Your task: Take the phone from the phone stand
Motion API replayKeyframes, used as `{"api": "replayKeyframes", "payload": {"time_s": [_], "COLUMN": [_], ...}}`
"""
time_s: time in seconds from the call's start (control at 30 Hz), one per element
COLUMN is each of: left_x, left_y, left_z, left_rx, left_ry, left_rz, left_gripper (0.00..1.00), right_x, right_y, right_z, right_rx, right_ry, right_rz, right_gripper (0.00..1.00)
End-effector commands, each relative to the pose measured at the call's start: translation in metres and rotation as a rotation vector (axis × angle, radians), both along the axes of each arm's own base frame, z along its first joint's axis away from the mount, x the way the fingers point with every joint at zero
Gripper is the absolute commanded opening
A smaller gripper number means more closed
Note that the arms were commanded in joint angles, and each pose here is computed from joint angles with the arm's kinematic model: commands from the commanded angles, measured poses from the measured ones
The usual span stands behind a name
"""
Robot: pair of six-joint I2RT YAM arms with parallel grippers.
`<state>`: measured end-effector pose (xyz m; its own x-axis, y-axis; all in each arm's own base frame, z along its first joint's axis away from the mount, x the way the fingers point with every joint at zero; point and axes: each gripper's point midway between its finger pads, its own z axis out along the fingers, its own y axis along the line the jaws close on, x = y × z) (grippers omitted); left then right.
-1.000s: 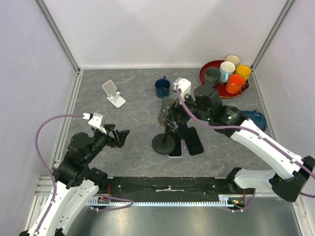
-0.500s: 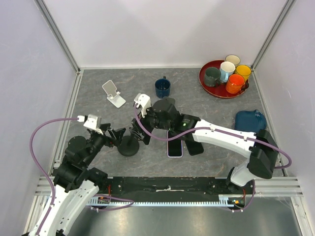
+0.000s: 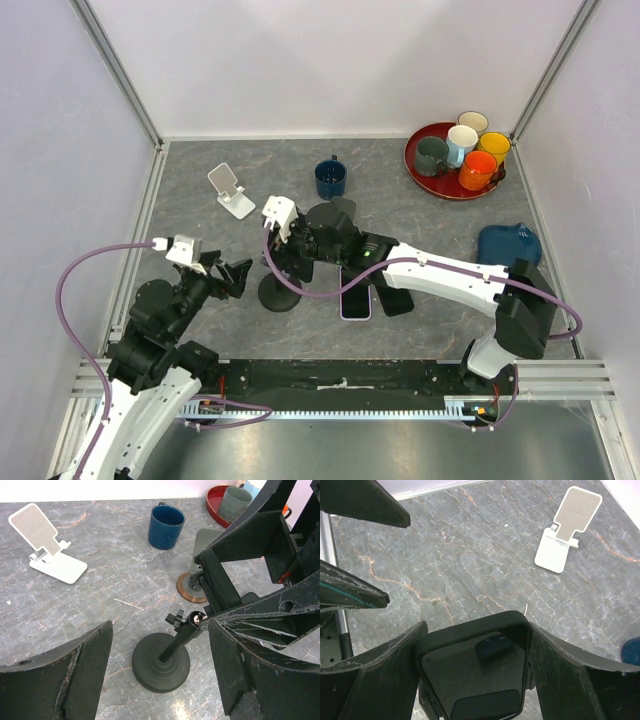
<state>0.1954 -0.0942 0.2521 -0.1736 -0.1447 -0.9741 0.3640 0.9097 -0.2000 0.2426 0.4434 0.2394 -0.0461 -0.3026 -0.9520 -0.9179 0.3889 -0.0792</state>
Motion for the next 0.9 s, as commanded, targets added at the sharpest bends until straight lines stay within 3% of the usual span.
{"api": "replayKeyframes", "payload": {"time_s": [0.0,0.2,0.33,0.43,0.63,0.87], "left_x": [0.004,0.004,0.004,0.005,0.007,0.007], "left_y": [0.003,0.002,0.002,-0.001,-0.005,-0.005], "left_z": [0.011,0.009,0.009,0.006,0.002,-0.001], "left_rx": [-0.015,-0.014,-0.014,-0.010,-0.001,0.001], "left_ry": [-0.048,-0.042,-0.040,-0.032,-0.009,-0.003], "left_rz": [0.020,0.019,0.019,0.003,-0.012,-0.012], "left_gripper": [0.83,0.84,0.84,0.84,0.85,0.86], "right_x": [0.014,0.006,0.002,0.000,-0.005,-0.010], "right_y": [0.008,0.004,0.000,0.001,0.001,0.004], "right_z": [0.066,0.058,0.052,0.050,0.060,0.061], "right_rx": [0.110,0.083,0.067,0.061,0.084,0.084], "right_ry": [-0.189,-0.174,-0.158,-0.143,-0.125,-0.103], "right_rz": [0.003,0.035,0.044,0.052,0.062,0.088], "right_gripper": [0.00,0.04,0.32,0.47,0.66,0.77]}}
